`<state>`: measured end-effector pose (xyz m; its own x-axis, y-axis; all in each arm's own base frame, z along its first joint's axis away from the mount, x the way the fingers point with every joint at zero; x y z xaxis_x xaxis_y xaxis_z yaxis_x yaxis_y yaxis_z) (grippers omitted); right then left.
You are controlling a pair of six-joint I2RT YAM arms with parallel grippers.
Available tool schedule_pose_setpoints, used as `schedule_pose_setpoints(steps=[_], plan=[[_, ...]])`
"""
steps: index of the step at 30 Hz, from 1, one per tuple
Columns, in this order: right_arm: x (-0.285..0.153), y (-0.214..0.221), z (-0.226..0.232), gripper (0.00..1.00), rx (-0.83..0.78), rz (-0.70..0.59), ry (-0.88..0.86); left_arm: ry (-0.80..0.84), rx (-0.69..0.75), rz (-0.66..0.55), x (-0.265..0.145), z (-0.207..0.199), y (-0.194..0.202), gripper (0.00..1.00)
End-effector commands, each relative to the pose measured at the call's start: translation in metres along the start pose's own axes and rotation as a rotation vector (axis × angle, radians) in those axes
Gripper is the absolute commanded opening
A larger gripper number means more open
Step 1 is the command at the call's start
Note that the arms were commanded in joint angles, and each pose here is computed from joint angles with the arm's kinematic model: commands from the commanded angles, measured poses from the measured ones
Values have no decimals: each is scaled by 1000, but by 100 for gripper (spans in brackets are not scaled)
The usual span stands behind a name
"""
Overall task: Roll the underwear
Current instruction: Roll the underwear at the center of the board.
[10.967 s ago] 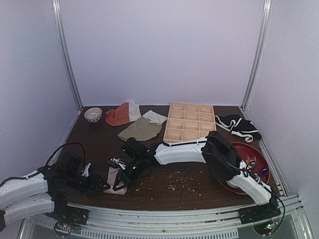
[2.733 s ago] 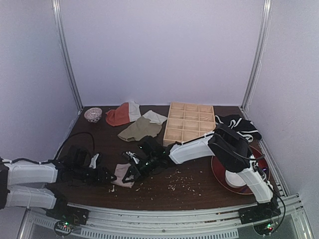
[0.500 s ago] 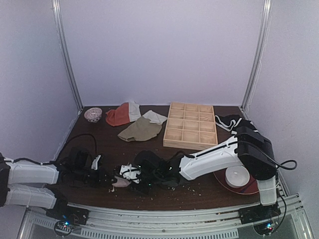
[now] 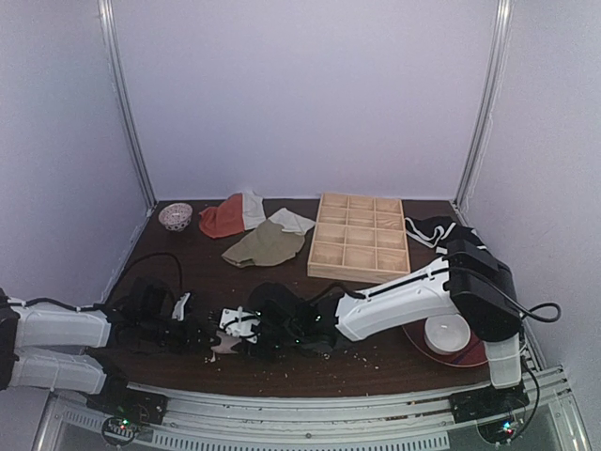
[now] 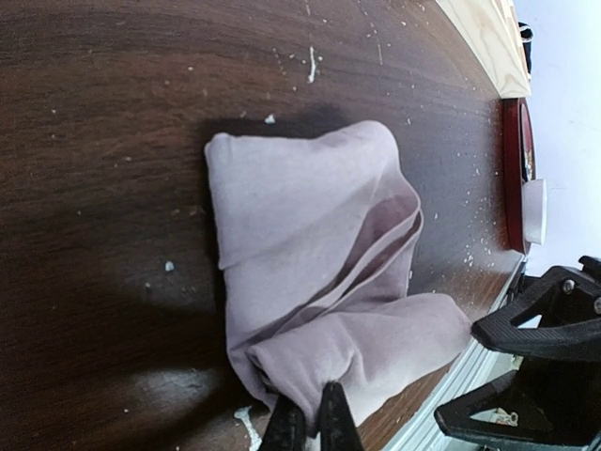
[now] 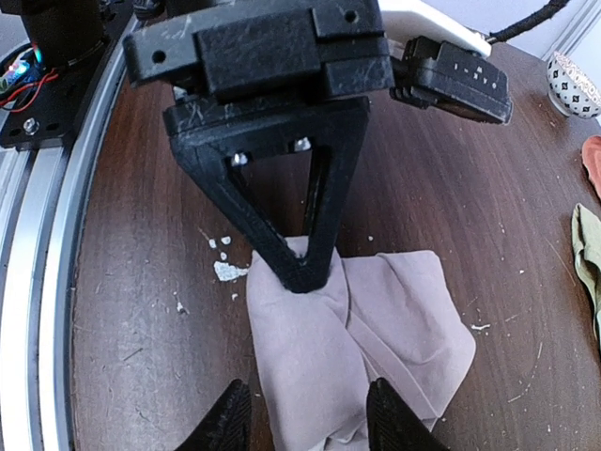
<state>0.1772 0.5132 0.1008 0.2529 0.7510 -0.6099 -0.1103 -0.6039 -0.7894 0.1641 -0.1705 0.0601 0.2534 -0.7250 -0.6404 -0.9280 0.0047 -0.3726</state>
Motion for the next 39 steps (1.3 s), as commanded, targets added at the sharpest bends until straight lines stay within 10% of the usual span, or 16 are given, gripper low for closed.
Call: schedule_pose_setpoints(steps=[1, 39], plan=[[-15, 7, 1, 41, 19, 9, 14, 0, 3, -3, 1, -1, 0, 0], [24, 20, 14, 44, -127, -5, 0, -1, 1, 6, -3, -1, 5, 0]])
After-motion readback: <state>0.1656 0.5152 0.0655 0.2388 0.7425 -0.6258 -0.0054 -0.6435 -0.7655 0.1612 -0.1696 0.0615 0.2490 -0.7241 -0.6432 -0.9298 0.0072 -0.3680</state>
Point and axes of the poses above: each gripper's point midway between its finger pads, its own x axis out along the fingers, its own z axis along the line the jaws close on, y = z × x, the point moved 4 cm from there along -x, back along the fingers, and after that the axes turned 10 degrees about x, right-handed, at the moved point
